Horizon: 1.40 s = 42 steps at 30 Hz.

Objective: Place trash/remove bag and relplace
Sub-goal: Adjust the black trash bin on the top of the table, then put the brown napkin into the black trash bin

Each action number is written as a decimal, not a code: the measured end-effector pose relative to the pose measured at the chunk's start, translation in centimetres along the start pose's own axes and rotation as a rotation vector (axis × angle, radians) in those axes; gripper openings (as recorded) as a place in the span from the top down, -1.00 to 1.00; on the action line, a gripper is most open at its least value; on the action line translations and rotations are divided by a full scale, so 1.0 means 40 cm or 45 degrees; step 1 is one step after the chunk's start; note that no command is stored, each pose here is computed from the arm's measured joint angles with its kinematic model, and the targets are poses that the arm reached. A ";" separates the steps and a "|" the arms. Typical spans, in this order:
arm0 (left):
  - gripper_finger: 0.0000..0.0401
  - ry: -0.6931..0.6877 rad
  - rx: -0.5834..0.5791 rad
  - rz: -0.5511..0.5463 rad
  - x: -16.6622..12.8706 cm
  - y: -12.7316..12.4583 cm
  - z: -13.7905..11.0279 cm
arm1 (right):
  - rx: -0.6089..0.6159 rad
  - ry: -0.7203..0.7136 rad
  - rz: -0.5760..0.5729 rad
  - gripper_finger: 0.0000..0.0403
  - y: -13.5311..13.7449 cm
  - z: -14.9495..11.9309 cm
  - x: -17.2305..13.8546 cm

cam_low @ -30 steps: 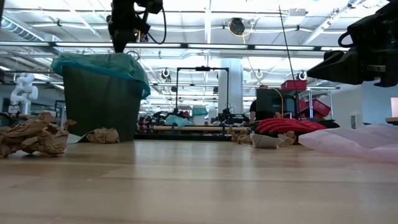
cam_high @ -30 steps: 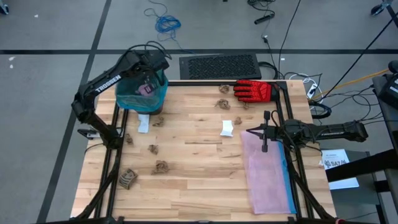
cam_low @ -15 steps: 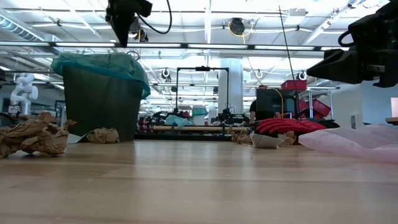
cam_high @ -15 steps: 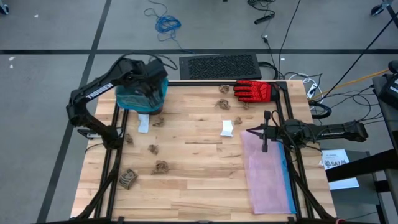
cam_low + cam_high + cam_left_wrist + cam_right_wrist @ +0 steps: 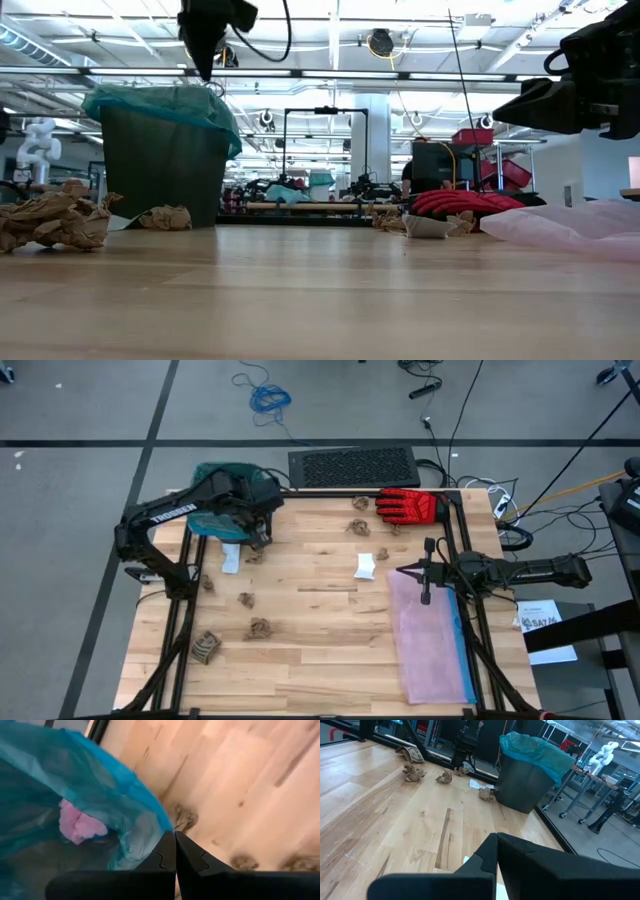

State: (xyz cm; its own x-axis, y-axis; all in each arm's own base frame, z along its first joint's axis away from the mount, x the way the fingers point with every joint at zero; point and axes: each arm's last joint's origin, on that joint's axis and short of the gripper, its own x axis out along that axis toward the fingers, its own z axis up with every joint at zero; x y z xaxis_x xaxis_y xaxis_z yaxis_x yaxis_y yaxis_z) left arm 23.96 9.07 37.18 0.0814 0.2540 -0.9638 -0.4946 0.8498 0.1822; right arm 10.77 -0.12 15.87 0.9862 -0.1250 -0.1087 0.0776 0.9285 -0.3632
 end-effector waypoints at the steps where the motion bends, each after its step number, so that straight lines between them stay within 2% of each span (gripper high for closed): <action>1: 1.00 0.026 0.003 0.008 0.013 -0.001 -0.002 | 0.001 -0.001 -0.001 1.00 0.000 0.000 0.000; 4: 1.00 0.090 0.010 0.039 0.045 -0.001 -0.008 | 0.001 -0.001 -0.001 1.00 0.000 0.000 0.000; 11: 1.00 0.141 0.003 0.237 0.081 0.022 -0.015 | 0.004 0.000 0.000 1.00 0.000 0.000 0.000; 20: 1.00 0.188 -0.052 0.271 0.104 0.062 -0.017 | 0.005 -0.001 0.000 1.00 0.000 0.000 0.000; 25: 1.00 0.162 -0.093 0.269 0.099 0.061 -0.013 | 0.004 0.000 0.000 1.00 0.000 0.000 0.000; 30: 1.00 0.111 -0.057 0.170 0.073 0.013 -0.010 | -0.003 0.000 0.000 1.00 0.000 0.000 0.000; 37: 1.00 0.076 0.133 -0.008 0.058 -0.084 -0.021 | -0.004 0.001 0.000 1.00 0.000 0.000 0.000; 42: 1.00 0.029 0.170 -0.027 0.130 -0.143 -0.021 | -0.004 0.001 -0.001 1.00 0.000 0.000 0.000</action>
State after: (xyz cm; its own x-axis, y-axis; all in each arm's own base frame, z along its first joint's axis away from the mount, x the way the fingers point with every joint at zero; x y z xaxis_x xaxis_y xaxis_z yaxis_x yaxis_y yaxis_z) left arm 26.48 5.16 30.97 0.0702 0.2261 -0.9716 -0.3730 0.9093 0.1847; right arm 10.77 -0.12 15.87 0.9861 -0.1255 -0.1090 0.0775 0.9272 -0.3664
